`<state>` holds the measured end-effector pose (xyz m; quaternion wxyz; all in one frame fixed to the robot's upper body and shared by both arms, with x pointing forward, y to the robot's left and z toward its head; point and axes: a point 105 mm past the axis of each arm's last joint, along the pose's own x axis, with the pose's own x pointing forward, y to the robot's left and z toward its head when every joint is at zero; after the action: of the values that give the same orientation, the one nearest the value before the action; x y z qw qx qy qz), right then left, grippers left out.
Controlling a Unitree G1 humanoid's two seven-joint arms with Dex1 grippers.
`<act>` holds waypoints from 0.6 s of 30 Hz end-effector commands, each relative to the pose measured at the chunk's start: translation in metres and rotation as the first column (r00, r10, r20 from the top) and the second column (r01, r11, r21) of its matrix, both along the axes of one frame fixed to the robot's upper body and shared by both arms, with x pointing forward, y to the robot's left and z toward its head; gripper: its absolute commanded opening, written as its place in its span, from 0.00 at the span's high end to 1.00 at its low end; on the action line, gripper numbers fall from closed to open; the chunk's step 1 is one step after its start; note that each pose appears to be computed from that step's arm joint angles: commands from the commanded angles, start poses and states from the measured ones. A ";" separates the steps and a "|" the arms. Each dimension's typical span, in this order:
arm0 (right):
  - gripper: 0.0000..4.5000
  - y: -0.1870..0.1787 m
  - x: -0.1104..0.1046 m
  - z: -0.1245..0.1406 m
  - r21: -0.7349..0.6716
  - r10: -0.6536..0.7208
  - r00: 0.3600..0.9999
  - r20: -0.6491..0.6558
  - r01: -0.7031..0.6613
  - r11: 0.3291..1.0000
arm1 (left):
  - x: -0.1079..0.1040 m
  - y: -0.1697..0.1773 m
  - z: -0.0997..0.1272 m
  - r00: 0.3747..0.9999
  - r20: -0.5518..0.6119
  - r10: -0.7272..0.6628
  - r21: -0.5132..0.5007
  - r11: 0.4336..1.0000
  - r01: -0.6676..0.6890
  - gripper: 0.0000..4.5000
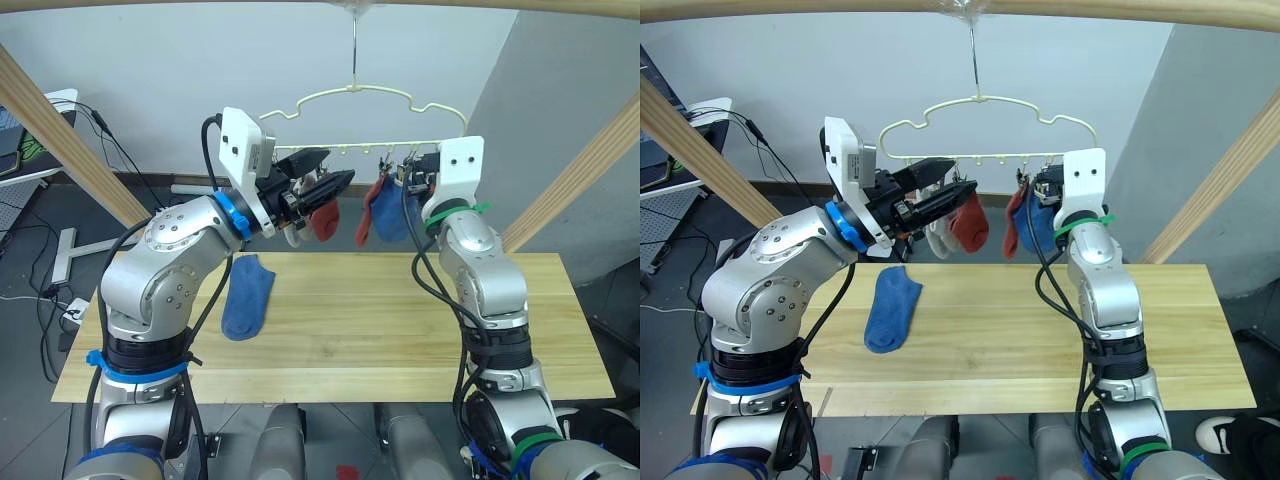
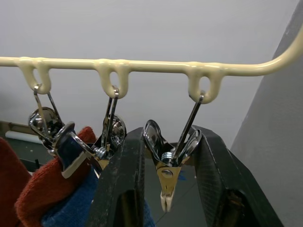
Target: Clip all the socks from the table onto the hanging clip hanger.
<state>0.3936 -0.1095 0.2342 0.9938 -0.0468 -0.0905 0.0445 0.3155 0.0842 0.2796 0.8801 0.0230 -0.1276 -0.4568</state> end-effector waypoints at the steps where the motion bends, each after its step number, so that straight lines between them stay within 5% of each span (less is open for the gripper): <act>1: 0.67 0.006 -0.006 0.022 0.006 0.014 0.997 0.081 -0.014 1.000 | -0.006 -0.002 0.012 0.999 0.049 -0.017 -0.018 1.000 0.018 0.38; 18: 0.67 0.008 -0.001 0.027 0.011 0.026 0.996 0.087 -0.027 1.000 | -0.008 -0.004 0.014 0.998 0.047 -0.033 -0.027 0.999 0.034 0.38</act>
<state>0.3959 -0.1015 0.2448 0.9922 -0.0424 -0.1033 0.0558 0.3147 0.0822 0.2813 0.8777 0.0183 -0.1304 -0.4608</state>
